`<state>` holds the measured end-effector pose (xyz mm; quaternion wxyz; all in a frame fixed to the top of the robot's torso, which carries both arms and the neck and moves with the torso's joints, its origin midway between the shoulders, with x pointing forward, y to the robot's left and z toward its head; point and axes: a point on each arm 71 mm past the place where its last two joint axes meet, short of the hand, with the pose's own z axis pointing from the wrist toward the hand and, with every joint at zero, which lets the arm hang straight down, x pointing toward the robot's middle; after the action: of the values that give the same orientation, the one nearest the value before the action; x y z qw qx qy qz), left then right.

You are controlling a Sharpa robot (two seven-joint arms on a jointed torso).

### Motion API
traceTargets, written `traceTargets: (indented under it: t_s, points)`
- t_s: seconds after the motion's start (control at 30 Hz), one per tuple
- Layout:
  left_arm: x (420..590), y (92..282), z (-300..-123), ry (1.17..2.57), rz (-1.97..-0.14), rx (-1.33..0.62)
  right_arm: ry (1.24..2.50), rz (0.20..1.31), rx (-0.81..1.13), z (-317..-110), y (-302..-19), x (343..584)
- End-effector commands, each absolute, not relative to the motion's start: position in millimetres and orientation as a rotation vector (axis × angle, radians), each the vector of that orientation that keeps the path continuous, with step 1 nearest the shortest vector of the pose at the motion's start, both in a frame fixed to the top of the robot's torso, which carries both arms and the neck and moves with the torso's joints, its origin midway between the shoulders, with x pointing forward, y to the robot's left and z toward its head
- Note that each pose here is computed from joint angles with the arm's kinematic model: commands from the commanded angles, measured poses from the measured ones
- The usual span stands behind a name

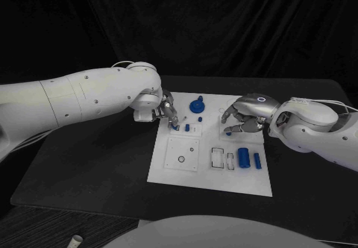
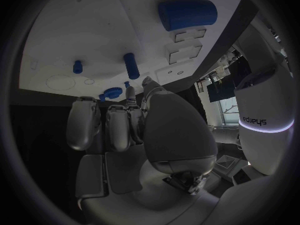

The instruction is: Assemble the parts on the task board

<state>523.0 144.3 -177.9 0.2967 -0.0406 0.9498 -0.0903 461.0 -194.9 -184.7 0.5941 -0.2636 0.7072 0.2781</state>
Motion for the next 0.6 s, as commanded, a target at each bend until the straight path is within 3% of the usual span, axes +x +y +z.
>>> traceTargets:
  t_s: [0.03,0.6]
  points:
    - [522.4,147.2,-181.5,2.530,-0.158,-0.096,1.654,0.630,-0.603,-186.0,-195.4,461.5]
    - [519.6,140.3,-186.4,2.547,-0.181,-0.065,1.661,0.627,-0.605,-186.8,-194.7,462.1]
